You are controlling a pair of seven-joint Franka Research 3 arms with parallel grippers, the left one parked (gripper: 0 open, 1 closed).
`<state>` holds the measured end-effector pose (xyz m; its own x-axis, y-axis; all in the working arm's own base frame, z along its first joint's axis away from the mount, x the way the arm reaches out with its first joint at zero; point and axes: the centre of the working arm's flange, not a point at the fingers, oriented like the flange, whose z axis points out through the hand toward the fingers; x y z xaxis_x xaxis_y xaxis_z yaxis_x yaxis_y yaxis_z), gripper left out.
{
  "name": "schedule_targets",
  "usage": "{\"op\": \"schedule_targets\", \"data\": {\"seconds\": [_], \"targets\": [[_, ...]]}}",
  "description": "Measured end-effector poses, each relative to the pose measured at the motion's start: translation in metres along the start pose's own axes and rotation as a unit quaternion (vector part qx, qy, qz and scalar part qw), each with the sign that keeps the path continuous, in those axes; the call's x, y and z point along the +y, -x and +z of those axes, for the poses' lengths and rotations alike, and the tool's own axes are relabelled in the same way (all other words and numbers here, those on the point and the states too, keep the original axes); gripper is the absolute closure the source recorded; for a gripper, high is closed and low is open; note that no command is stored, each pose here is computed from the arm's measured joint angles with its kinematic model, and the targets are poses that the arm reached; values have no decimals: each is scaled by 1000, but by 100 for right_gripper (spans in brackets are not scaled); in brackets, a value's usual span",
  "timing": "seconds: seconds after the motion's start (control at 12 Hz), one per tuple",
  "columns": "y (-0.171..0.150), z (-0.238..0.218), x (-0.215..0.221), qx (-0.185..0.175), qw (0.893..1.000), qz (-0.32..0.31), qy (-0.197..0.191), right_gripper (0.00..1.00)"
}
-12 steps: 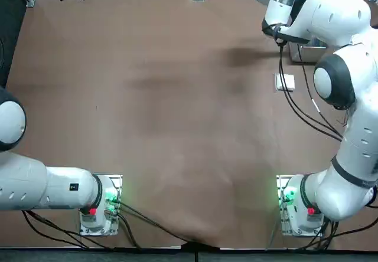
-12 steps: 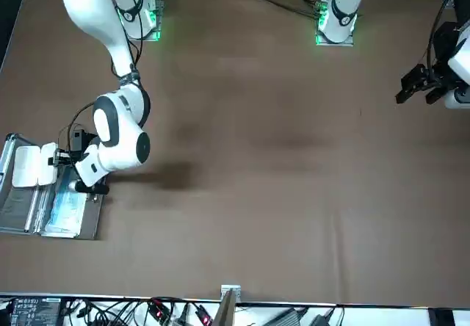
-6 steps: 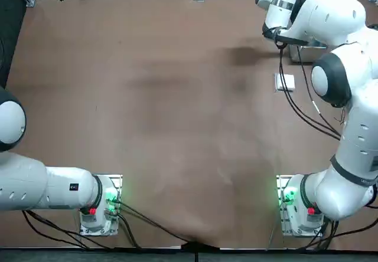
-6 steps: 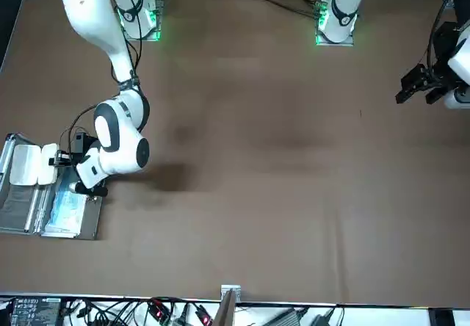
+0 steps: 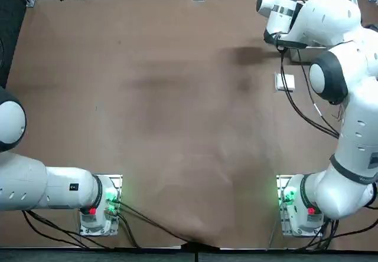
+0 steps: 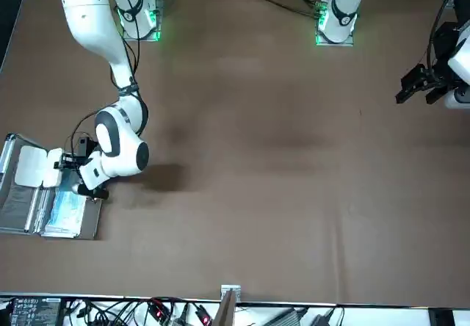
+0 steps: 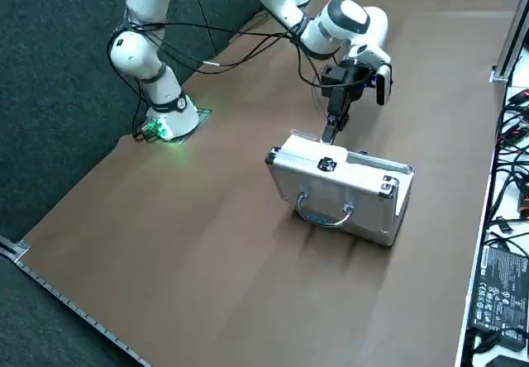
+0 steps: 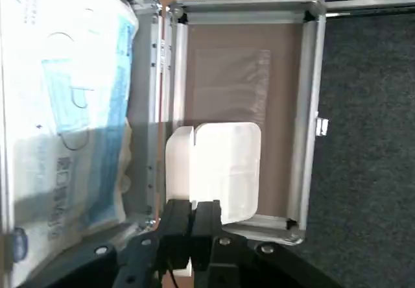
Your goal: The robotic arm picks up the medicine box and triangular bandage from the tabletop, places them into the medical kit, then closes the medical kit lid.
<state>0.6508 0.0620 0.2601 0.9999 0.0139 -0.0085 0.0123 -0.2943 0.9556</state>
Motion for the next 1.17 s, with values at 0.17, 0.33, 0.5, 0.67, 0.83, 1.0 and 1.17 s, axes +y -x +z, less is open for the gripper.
{"op": "schedule_targets", "data": {"seconds": [0.17,0.33,0.5,0.67,0.83,1.0,1.17], "targets": [[-1,1,-7,4,1000,3,-5,96],[-1,0,-11,5,1000,6,-18,95],[-2,1,-12,5,1000,8,-29,95],[-2,8,-15,4,999,6,-34,95],[-2,16,-20,3,999,4,-38,94],[-2,21,-24,1,999,3,-39,90],[-2,23,-24,0,999,3,-40,70]]}}
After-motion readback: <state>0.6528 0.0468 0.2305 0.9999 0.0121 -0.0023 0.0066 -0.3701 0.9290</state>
